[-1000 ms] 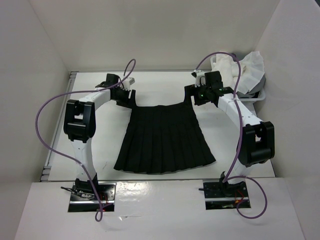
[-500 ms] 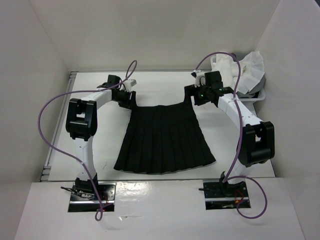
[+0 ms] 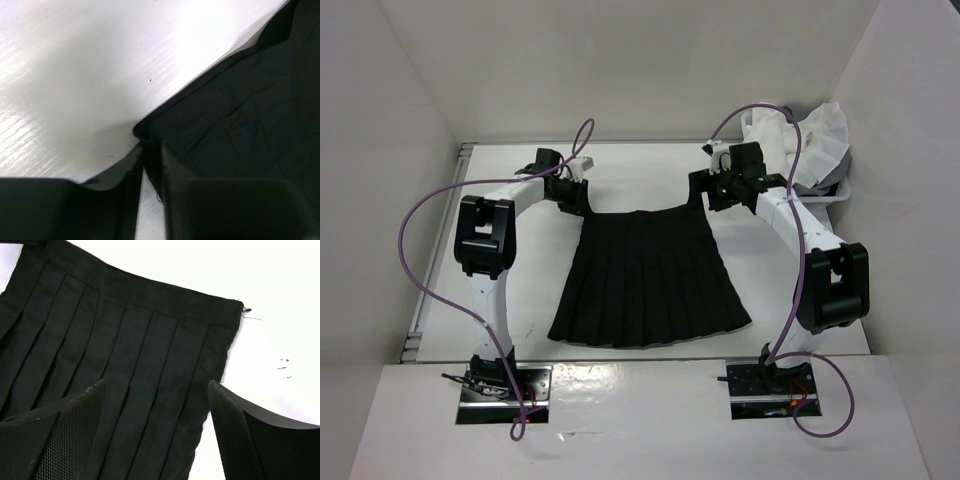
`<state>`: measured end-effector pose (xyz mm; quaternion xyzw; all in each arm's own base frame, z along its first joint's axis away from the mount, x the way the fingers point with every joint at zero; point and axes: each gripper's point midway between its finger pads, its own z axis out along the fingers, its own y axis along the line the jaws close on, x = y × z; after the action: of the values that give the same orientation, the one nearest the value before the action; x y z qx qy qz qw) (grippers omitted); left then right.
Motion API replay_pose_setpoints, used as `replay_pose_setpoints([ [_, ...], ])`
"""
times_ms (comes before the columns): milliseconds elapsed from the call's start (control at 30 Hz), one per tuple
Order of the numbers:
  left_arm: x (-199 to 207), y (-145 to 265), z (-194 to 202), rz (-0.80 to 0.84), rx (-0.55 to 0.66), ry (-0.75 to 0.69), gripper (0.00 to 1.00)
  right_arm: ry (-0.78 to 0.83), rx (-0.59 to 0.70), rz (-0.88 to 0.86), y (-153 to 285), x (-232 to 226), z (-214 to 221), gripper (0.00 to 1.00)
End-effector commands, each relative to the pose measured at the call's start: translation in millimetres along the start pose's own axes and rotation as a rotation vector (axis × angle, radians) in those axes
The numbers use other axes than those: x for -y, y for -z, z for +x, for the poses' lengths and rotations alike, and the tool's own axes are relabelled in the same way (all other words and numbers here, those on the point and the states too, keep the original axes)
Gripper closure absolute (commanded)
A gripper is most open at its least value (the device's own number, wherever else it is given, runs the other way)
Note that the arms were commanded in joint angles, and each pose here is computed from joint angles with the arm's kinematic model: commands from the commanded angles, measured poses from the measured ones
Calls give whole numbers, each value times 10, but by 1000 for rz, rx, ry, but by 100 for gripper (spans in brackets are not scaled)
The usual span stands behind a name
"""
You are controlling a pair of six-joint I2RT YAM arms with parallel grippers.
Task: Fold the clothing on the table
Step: Fold the skirt
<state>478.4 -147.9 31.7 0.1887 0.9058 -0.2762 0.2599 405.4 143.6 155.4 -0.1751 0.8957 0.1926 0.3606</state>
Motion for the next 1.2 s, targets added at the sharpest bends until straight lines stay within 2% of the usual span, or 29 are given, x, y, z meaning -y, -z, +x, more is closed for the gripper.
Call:
replay_pose_setpoints([
  [0,48,-11,-100,40,21,-47,80,24,24,-9,70,-46,-62,14],
  [133,76,35,-94,40,24,-58,93,44,28,-18,71,-54,-110,14],
  [267,104,97,-160,37,40,-80,95,138,-75,-96,-181,-28,77,14],
  [500,161,101,-96,44,28,-100,95,179,-151,-256,-691,38,305,17],
  [600,151,91,-58,45,21,-115,95,207,-125,-215,-786,191,265,24],
  [667,189,58,-4,52,8,-114,95,200,-114,-203,-764,262,220,25],
  [867,268,52,-10,54,1,-147,95,180,-49,-178,-720,592,-31,27],
  [1167,351,37,-31,56,0,-176,95,133,-74,-206,-952,787,48,27],
])
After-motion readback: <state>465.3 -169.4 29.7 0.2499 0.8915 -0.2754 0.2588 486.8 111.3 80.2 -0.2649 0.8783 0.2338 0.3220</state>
